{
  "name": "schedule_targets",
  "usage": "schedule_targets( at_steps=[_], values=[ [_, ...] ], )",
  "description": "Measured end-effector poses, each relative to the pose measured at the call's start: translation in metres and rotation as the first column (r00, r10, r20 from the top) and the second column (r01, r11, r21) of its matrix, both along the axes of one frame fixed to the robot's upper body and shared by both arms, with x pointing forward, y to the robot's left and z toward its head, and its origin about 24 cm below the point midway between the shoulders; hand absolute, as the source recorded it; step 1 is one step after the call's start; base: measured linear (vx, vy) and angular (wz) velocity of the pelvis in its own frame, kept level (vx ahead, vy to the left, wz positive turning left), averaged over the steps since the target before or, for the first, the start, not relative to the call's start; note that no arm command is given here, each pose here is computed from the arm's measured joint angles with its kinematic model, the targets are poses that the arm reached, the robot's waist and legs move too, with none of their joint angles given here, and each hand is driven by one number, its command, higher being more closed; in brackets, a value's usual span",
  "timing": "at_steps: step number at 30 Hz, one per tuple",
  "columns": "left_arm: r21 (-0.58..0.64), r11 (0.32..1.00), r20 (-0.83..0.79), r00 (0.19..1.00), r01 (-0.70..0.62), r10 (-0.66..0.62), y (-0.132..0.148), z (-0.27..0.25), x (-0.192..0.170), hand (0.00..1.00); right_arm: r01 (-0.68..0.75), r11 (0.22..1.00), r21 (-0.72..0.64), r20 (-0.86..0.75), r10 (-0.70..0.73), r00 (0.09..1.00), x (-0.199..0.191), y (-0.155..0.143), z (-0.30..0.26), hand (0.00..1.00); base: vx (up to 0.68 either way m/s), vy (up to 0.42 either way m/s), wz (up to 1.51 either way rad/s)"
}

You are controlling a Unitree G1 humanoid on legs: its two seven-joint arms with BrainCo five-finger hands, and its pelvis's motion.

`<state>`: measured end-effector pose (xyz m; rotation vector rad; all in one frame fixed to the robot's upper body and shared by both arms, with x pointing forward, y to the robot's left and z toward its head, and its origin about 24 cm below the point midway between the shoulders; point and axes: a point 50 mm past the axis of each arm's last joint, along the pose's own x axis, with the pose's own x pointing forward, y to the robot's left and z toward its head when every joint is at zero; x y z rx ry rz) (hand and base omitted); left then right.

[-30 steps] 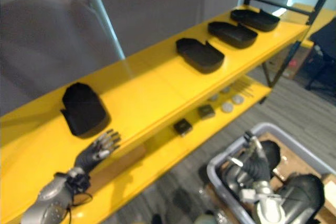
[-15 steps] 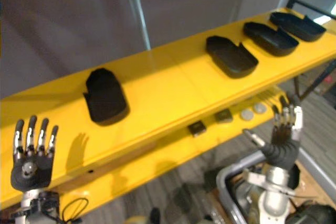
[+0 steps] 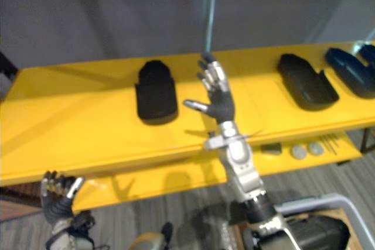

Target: Walk over and take plastic housings, then place them on the shelf

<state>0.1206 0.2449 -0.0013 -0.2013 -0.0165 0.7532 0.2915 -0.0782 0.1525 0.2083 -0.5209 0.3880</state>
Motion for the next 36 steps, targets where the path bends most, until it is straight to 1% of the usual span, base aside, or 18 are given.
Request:
schedule_targets(
  at_steps=[4,7,10,12,15,16,17,19,22,23,25,27,28,30,31,33,34,36],
  values=[
    [0.05,0.999,0.083,0.997,-0.005,0.001,-0.001,0.012,0.006,0.0,0.045,0.999,0.029,-0.028,-0.044,0.999,0.0,-0.002,-0.003,0.0,-0.01,0.038,-0.02],
    [0.089,0.996,0.207,0.978,0.008,-0.026,-0.004,0.035,0.017,0.0,0.11,0.994,0.031,-0.085,-0.107,0.991,-0.008,-0.011,-0.023,0.0,-0.02,0.035,-0.12],
    [0.143,0.99,0.36,0.931,0.01,-0.062,-0.006,0.066,0.024,0.0,0.169,0.985,0.029,-0.154,-0.162,0.975,-0.023,-0.021,-0.048,0.0,0.0,0.021,-0.16],
    [0.176,0.984,0.477,0.875,-0.005,-0.081,-0.008,0.09,0.028,0.0,0.226,0.973,0.051,-0.174,-0.214,0.961,-0.037,-0.034,-0.058,0.0,0.01,0.037,-0.38],
    [0.205,0.978,0.531,0.844,-0.04,-0.077,-0.005,0.105,0.028,0.0,0.276,0.956,0.097,-0.15,-0.26,0.954,-0.049,-0.046,-0.057,0.0,0.01,0.029,-0.27],
    [0.204,0.978,0.528,0.846,-0.047,-0.07,-0.005,0.108,0.031,0.0,0.307,0.946,0.105,-0.147,-0.291,0.945,-0.056,-0.056,-0.058,0.0,0.0,0.03,-0.3],
    [0.207,0.977,0.522,0.85,-0.049,-0.068,-0.005,0.108,0.032,0.0,0.313,0.944,0.102,-0.151,-0.296,0.943,-0.057,-0.058,-0.059,0.0,0.01,0.038,-0.32],
    [0.201,0.978,0.492,0.869,-0.051,-0.056,-0.006,0.107,0.037,0.0,0.359,0.929,0.086,-0.207,-0.336,0.919,-0.067,-0.072,-0.073,0.0,0.01,0.025,-0.21],
    [0.198,0.978,0.384,0.923,-0.065,-0.017,0.002,0.1,0.044,0.0,0.435,0.899,0.044,-0.303,-0.403,0.863,-0.088,-0.095,-0.096,0.0,0.02,0.034,-0.32],
    [0.198,0.978,0.368,0.93,-0.07,-0.008,0.004,0.099,0.045,0.0,0.456,0.89,0.032,-0.316,-0.423,0.849,-0.091,-0.1,-0.1,0.0,0.02,0.028,-0.37],
    [0.185,0.976,0.335,0.941,-0.118,0.051,0.015,0.096,0.052,0.0,0.543,0.839,-0.019,-0.36,-0.513,0.78,-0.103,-0.124,-0.112,0.0,0.01,0.031,-0.36],
    [0.174,0.972,0.299,0.949,-0.159,0.101,0.023,0.092,0.061,0.0,0.601,0.797,-0.058,-0.384,-0.574,0.724,-0.109,-0.141,-0.12,0.0,-0.01,0.025,-0.29],
    [0.171,0.971,0.287,0.951,-0.167,0.113,0.025,0.091,0.064,0.0,0.618,0.783,-0.072,-0.39,-0.592,0.705,-0.111,-0.145,-0.123,0.0,-0.03,0.027,-0.36],
    [0.163,0.968,0.222,0.963,-0.192,0.154,0.035,0.085,0.081,0.0,0.675,0.722,-0.154,-0.415,-0.667,0.619,-0.12,-0.165,-0.135,0.0,-0.04,0.032,-0.37],
    [0.162,0.965,0.205,0.964,-0.205,0.171,0.039,0.083,0.083,0.0,0.684,0.708,-0.177,-0.423,-0.682,0.597,-0.122,-0.17,-0.139,0.0,-0.03,0.03,-0.29],
    [0.139,0.952,0.17,0.953,-0.275,0.25,0.059,0.081,0.092,0.0,0.717,0.649,-0.256,-0.449,-0.736,0.506,-0.131,-0.189,-0.153,0.0,-0.03,0.024,-0.34],
    [0.142,0.947,0.161,0.951,-0.287,0.264,0.064,0.082,0.094,0.0,0.722,0.637,-0.272,-0.456,-0.745,0.486,-0.134,-0.192,-0.156,0.0,-0.03,0.009,-0.31],
    [0.17,0.933,0.105,0.948,-0.316,0.302,0.084,0.083,0.1,0.0,0.731,0.602,-0.321,-0.483,-0.768,0.42,-0.143,-0.202,-0.167,0.0,-0.04,0.002,-0.22]
  ],
)
